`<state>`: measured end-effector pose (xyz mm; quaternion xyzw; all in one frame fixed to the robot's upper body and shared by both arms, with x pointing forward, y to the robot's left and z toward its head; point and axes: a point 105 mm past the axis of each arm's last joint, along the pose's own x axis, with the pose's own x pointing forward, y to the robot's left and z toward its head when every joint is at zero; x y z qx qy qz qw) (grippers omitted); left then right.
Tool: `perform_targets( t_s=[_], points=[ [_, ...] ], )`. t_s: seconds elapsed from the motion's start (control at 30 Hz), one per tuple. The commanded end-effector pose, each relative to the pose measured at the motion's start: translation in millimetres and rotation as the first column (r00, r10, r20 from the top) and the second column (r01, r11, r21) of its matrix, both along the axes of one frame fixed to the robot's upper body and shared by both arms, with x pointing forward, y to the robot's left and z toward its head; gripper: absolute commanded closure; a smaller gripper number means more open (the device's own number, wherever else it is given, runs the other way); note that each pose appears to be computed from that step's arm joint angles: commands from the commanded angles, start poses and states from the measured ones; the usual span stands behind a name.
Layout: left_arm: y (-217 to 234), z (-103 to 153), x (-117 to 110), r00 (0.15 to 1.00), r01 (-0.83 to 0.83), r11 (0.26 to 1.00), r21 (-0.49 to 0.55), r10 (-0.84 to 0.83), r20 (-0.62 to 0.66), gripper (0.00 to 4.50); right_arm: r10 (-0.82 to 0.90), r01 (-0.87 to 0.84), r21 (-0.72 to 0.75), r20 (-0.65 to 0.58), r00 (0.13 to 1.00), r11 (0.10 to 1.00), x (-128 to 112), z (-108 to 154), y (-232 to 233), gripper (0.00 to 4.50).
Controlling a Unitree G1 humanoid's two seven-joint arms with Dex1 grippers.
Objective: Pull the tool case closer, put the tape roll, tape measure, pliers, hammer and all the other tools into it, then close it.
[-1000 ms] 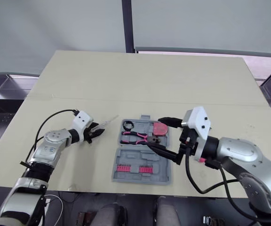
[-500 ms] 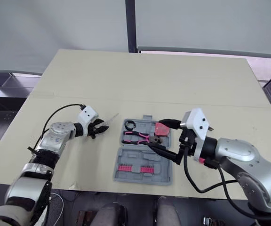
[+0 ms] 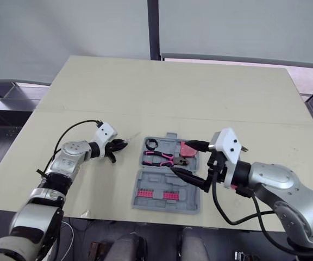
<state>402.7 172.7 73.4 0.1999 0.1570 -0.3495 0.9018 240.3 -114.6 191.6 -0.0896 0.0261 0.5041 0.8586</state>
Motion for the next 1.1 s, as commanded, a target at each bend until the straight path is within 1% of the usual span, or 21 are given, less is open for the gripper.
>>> perform_targets(
  t_s=[0.03,0.17,0.23,0.3,0.37,0.43,0.47,0.53,0.67,0.73,0.8,0.87,1.0,1.1],
  points=[
    [11.3,11.0,0.3,0.999,-0.014,1.0,0.006,0.014,0.036,4.42,0.002,-0.002,-0.007,0.059,0.998,1.0,-5.0,10.7,-1.1,0.0],
    [22.0,48.9,-0.6,0.988,0.039,0.996,0.086,-0.051,0.144,4.42,-0.018,0.019,-0.025,0.045,0.999,0.999,-8.6,7.8,-8.6,0.0],
    [20.1,71.2,-7.7,0.972,0.116,0.981,0.154,-0.144,0.185,4.42,-0.04,0.041,-0.042,0.022,0.999,0.998,-12.5,3.7,-17.4,0.0],
    [8.6,84.7,-22.4,0.954,0.23,0.956,0.179,-0.258,0.152,4.42,-0.059,0.058,-0.071,-0.012,0.998,0.996,-18.4,-3.4,-26.8,0.0],
    [-12.1,89.1,-44.4,0.913,0.379,0.904,0.197,-0.4,0.078,4.42,-0.072,0.066,-0.107,-0.047,0.996,0.992,-25.1,-12.1,-35.5,0.0],
    [-34.5,86.2,-67.4,0.85,0.515,0.827,0.225,-0.526,-0.014,4.42,-0.087,0.077,-0.132,-0.076,0.993,0.988,-30.2,-18.8,-43.3,0.0],
    [-44.0,84.0,-74.7,0.825,0.556,0.793,0.248,-0.564,-0.046,4.42,-0.096,0.083,-0.138,-0.085,0.992,0.987,-31.6,-20.9,-46.3,0.0],
    [-57.1,81.1,-80.7,0.803,0.588,0.759,0.279,-0.59,-0.087,4.42,-0.107,0.093,-0.146,-0.094,0.99,0.985,-33.2,-23.7,-50.0,0.0],
    [-90.6,76.3,-87.6,0.765,0.638,0.714,0.289,-0.631,-0.13,4.42,-0.131,0.115,-0.15,-0.103,0.986,0.982,-35.7,-30.6,-52.5,0.0],
    [-100.3,69.8,-90.2,0.756,0.651,0.701,0.29,-0.633,-0.166,4.42,-0.133,0.116,-0.147,-0.107,0.985,0.982,-37.6,-33.1,-51.1,0.0],
    [-107.7,62.5,-91.8,0.743,0.666,0.68,0.307,-0.64,-0.195,4.42,-0.137,0.12,-0.147,-0.107,0.985,0.982,-38.4,-34.6,-50.0,0.0],
    [-115.6,55.9,-93.3,0.736,0.676,0.672,0.301,-0.638,-0.228,4.42,-0.145,0.129,-0.144,-0.107,0.984,0.981,-39.1,-35.4,-49.4,0.0],
    [-122.5,48.3,-90.7,0.746,0.666,0.672,0.324,-0.613,-0.26,4.42,-0.161,0.145,-0.142,-0.112,0.981,0.979,-42.4,-37.6,-49.3,0.0],
    [-128.2,45.3,-94.4,0.723,0.689,0.64,0.34,-0.635,-0.272,4.42,-0.178,0.16,-0.144,-0.117,0.977,0.976,-44.2,-39.5,-51.3,0.0]
  ],
)
